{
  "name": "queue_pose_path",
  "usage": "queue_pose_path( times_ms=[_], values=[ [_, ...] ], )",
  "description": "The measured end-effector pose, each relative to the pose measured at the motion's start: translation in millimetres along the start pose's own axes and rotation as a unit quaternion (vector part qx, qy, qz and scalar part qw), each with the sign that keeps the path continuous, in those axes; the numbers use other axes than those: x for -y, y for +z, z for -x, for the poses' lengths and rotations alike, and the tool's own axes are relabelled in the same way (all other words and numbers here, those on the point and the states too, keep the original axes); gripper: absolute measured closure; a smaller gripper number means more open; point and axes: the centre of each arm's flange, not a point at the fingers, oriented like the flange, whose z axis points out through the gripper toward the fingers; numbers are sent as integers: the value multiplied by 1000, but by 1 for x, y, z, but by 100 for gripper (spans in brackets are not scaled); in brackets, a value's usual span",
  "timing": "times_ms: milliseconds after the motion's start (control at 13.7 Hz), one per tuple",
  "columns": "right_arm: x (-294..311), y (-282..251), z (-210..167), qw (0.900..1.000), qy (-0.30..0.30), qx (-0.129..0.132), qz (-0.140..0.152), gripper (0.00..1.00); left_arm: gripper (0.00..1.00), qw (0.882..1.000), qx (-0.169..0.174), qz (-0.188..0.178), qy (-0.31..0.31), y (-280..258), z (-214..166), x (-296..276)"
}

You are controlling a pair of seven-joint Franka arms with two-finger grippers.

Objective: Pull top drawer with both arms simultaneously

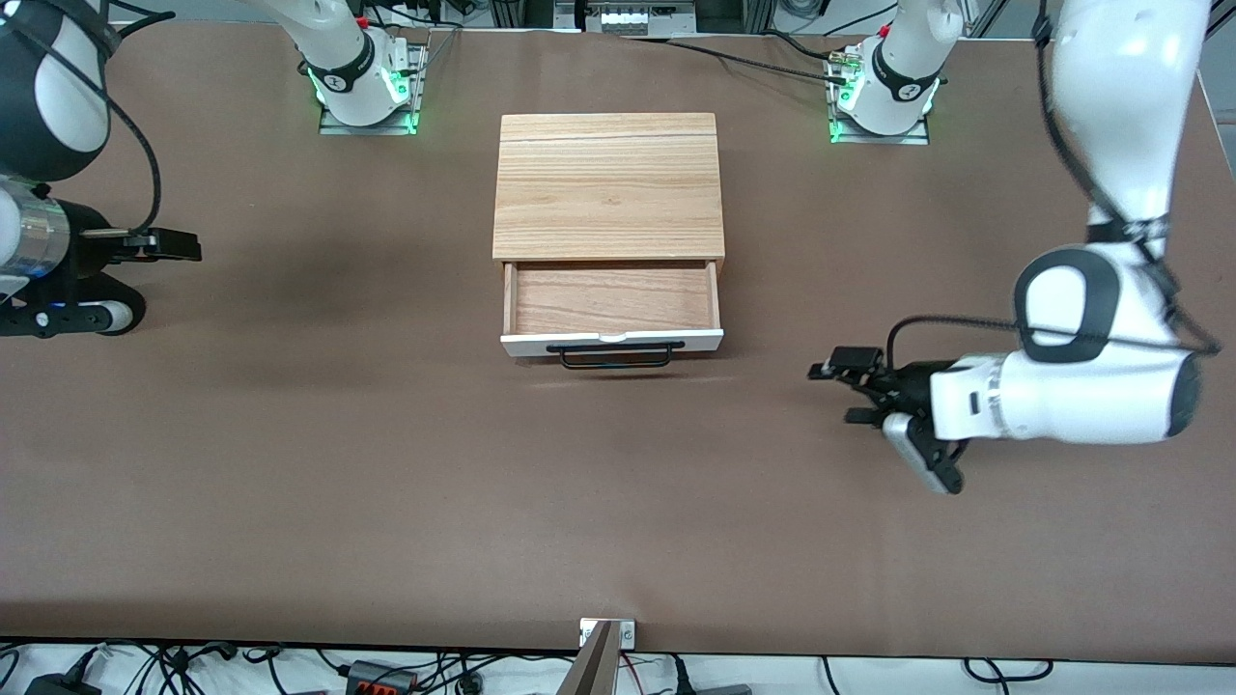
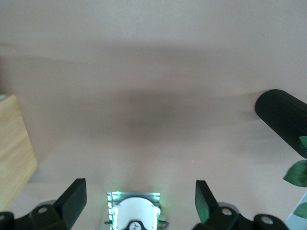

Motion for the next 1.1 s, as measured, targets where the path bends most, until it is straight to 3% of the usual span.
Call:
queue_pose_path(
  times_ms=[292, 438, 658, 877, 1096],
  values=[
    [-5, 13, 2, 997, 0, -74, -24, 0, 0, 994, 27, -99, -25, -68, 27, -23],
    [-25, 14, 18, 995, 14, -98, -34, 0, 0, 987, 30, -149, -45, -99, 39, -36],
    [-47, -13, 47, 990, 32, -135, -38, 0, 0, 978, 45, -189, -78, -124, 56, -55],
    [-47, -24, 61, 988, 33, -146, -37, 0, 0, 966, 36, -216, -138, -134, 62, -57],
    [-43, -20, 60, 989, 30, -142, -37, 0, 0, 938, 38, -279, -203, -118, 59, -86]
  ],
)
